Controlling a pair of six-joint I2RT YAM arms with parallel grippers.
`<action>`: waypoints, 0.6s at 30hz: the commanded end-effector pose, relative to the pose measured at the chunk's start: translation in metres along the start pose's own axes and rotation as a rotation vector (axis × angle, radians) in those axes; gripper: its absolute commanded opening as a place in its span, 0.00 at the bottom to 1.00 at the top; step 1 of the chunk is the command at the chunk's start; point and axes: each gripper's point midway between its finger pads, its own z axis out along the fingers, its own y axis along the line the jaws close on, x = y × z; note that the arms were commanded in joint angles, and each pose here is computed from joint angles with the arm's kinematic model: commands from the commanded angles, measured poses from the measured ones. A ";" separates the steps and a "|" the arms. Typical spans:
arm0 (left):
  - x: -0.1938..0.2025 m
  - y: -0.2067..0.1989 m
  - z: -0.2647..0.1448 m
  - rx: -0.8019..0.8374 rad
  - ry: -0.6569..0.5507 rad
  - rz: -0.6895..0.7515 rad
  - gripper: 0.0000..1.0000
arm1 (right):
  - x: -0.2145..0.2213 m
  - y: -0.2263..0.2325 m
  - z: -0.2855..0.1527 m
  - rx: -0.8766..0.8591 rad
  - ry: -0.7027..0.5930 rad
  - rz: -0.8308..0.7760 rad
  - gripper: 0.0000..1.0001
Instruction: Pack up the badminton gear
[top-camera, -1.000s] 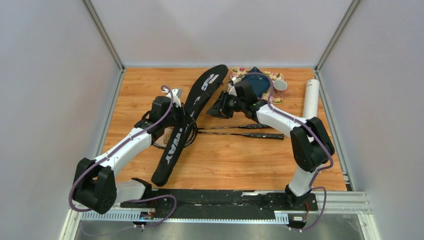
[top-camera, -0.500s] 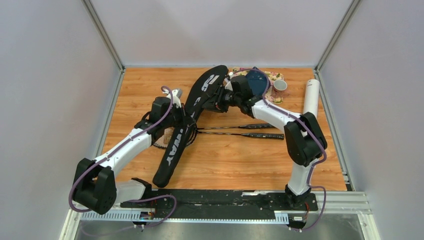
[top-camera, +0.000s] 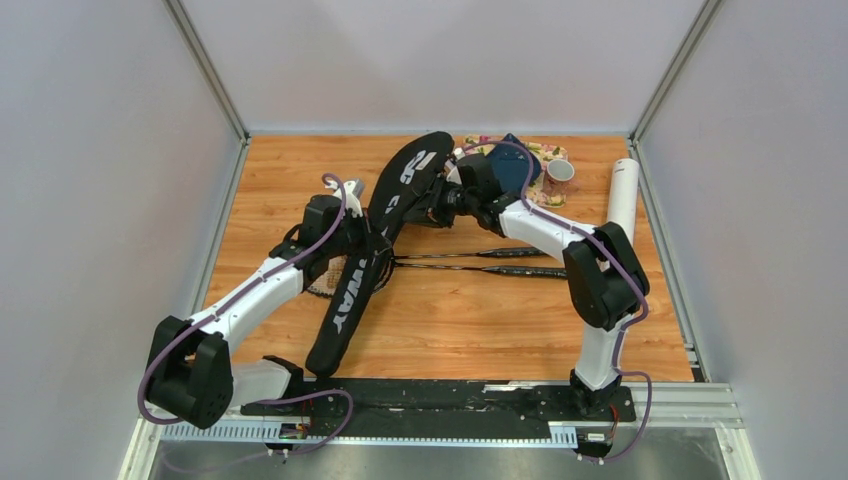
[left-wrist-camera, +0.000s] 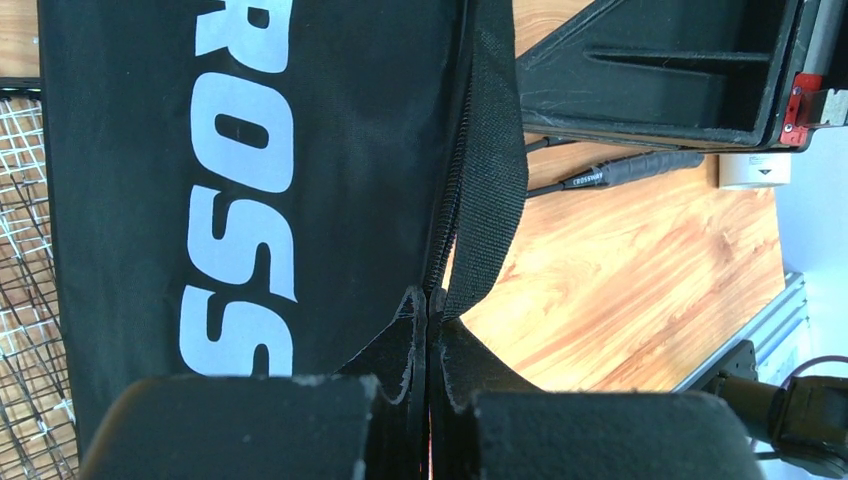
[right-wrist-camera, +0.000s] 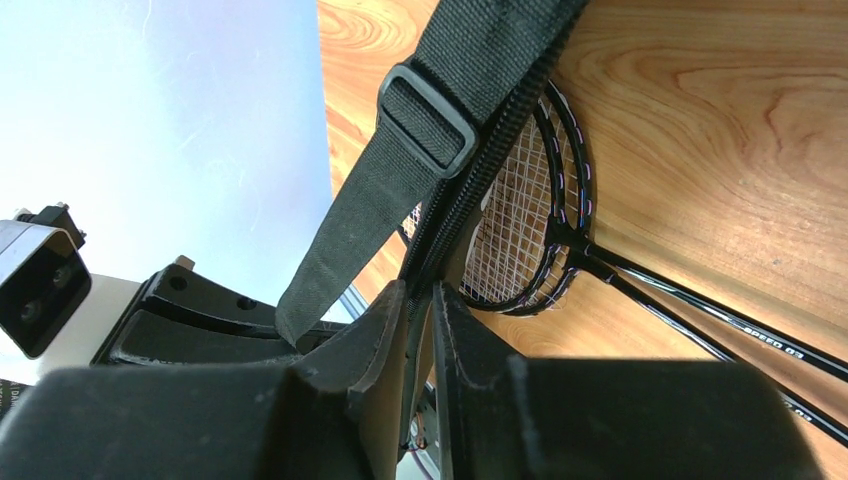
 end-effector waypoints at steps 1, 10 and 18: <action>-0.022 -0.017 -0.004 0.067 -0.072 0.002 0.00 | 0.002 0.010 0.000 -0.027 -0.009 -0.019 0.18; -0.023 -0.024 -0.004 0.101 -0.077 -0.015 0.00 | 0.009 0.007 0.009 -0.014 0.003 -0.003 0.17; -0.020 -0.026 -0.005 0.110 -0.069 -0.031 0.00 | 0.008 0.005 0.018 0.019 -0.030 0.046 0.18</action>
